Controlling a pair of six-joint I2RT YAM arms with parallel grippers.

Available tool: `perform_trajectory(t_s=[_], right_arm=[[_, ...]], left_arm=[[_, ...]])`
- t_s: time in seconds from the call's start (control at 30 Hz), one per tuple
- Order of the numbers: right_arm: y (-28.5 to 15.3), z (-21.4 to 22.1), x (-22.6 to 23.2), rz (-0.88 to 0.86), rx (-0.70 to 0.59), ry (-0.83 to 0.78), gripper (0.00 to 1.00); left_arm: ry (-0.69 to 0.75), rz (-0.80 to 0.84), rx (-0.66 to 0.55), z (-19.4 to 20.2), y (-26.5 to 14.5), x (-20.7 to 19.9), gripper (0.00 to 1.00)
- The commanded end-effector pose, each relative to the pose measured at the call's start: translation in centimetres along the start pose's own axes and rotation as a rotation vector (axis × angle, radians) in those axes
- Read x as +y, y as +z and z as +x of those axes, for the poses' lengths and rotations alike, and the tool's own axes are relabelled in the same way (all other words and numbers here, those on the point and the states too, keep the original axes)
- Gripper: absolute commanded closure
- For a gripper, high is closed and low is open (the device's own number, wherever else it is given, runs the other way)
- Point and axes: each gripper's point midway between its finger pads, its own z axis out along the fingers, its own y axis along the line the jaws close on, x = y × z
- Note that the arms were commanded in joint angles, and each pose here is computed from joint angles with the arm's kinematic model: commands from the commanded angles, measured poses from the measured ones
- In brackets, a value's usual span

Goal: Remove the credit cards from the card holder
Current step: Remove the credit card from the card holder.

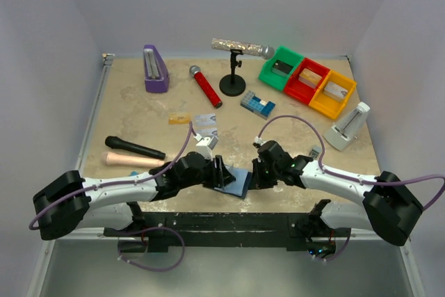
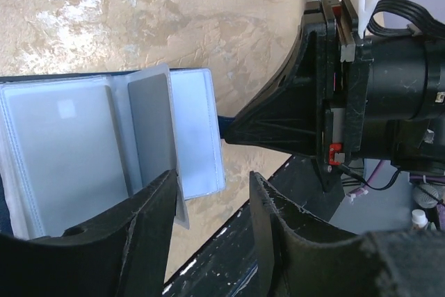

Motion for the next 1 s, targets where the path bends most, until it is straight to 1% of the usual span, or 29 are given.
perform_trajectory(t_s=[0.0, 0.4, 0.5, 0.63, 0.77, 0.97], right_arm=[[-0.2, -1.0, 1.3, -0.039, -0.027, -0.015, 1.00], [-0.5, -0.9, 1.2, -0.037, -0.029, -0.019, 1.00], [-0.7, -0.9, 1.3, -0.044, -0.033, -0.027, 1.00], [-1.2, -1.1, 1.9, -0.077, -0.045, -0.044, 1.00], [-1.7, -1.4, 2.9, -0.118, -0.046, -0.063, 1.00], [-2.5, -1.7, 3.8, -0.157, -0.058, -0.077, 1.00]], left_arm=[[0.025, 0.054, -0.008, -0.7, 0.2, -1.7, 0.50], [0.004, -0.045, -0.066, -1.0, -1.0, 1.0, 0.50], [0.053, -0.063, -0.070, -1.1, -1.0, 1.5, 0.50], [0.153, -0.106, -0.032, -0.7, -0.3, 2.2, 0.48], [0.218, -0.107, -0.022, -0.5, 0.3, 1.7, 0.48], [0.247, -0.095, -0.013, -0.6, 1.3, 0.4, 0.47]])
